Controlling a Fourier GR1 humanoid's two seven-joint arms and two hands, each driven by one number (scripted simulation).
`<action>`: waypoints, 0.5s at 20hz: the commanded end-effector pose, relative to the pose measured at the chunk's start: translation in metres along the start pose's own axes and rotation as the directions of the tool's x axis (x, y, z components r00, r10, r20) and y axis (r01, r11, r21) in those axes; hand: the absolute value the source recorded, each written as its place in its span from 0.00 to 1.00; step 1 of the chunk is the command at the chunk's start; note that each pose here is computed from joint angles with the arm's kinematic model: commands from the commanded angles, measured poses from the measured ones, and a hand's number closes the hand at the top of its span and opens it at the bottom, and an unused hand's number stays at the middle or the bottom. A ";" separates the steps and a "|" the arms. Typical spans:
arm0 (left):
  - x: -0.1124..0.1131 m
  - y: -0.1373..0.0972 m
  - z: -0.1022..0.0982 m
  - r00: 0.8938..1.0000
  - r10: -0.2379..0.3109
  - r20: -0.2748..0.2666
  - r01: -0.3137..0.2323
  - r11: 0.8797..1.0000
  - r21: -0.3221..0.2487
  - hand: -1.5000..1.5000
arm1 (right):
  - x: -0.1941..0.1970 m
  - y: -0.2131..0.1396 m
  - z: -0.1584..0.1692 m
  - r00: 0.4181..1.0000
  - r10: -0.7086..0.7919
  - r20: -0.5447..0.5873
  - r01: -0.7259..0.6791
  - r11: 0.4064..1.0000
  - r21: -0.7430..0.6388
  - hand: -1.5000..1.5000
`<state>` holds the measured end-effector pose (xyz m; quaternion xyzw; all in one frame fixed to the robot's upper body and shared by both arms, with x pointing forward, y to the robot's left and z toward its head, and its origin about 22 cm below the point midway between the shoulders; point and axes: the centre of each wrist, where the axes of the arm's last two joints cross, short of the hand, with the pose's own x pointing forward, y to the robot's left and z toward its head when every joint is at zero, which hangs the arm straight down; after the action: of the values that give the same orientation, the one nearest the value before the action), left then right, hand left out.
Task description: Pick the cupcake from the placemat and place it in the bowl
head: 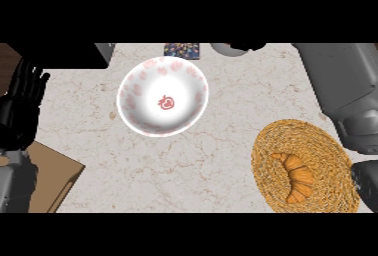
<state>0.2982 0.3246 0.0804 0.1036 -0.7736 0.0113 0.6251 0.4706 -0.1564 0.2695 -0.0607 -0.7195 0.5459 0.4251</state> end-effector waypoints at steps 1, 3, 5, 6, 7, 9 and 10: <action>0.011 0.001 0.006 1.000 0.010 0.014 -0.010 1.000 -0.004 0.50 | 0.006 0.062 -0.030 1.000 -0.006 -0.013 0.006 0.999 0.047 1.00; 0.002 0.015 0.012 1.000 -0.009 0.000 0.009 1.000 -0.006 0.50 | 0.026 0.068 -0.040 1.000 -0.017 -0.014 0.018 0.995 0.095 1.00; 0.009 -0.002 0.003 1.000 0.000 0.010 0.000 1.000 -0.017 0.50 | 0.026 0.072 -0.043 1.000 -0.015 -0.027 0.017 0.994 0.106 1.00; 0.012 0.019 -0.004 1.000 -0.008 0.014 0.008 1.000 0.006 0.50 | 0.019 0.084 -0.041 1.000 -0.008 -0.026 0.011 0.993 0.115 1.00; 0.011 0.010 -0.001 1.000 0.007 0.024 -0.007 1.000 0.000 0.50 | 0.021 0.089 -0.047 0.999 0.010 -0.035 -0.006 0.994 0.112 1.00; 0.003 -0.012 -0.005 1.000 0.007 0.011 -0.006 1.000 -0.017 0.50 | 0.028 0.127 -0.057 0.998 -0.010 -0.055 0.015 0.995 0.101 1.00; 0.009 -0.011 -0.009 1.000 0.002 0.008 -0.002 1.000 -0.006 0.50 | 0.018 0.140 -0.053 0.996 0.040 -0.079 -0.031 0.993 0.111 1.00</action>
<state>0.2986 0.3241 0.0871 0.1002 -0.7772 0.0100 0.6212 0.4530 -0.0716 0.1992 -0.0528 -0.6815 0.5801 0.4429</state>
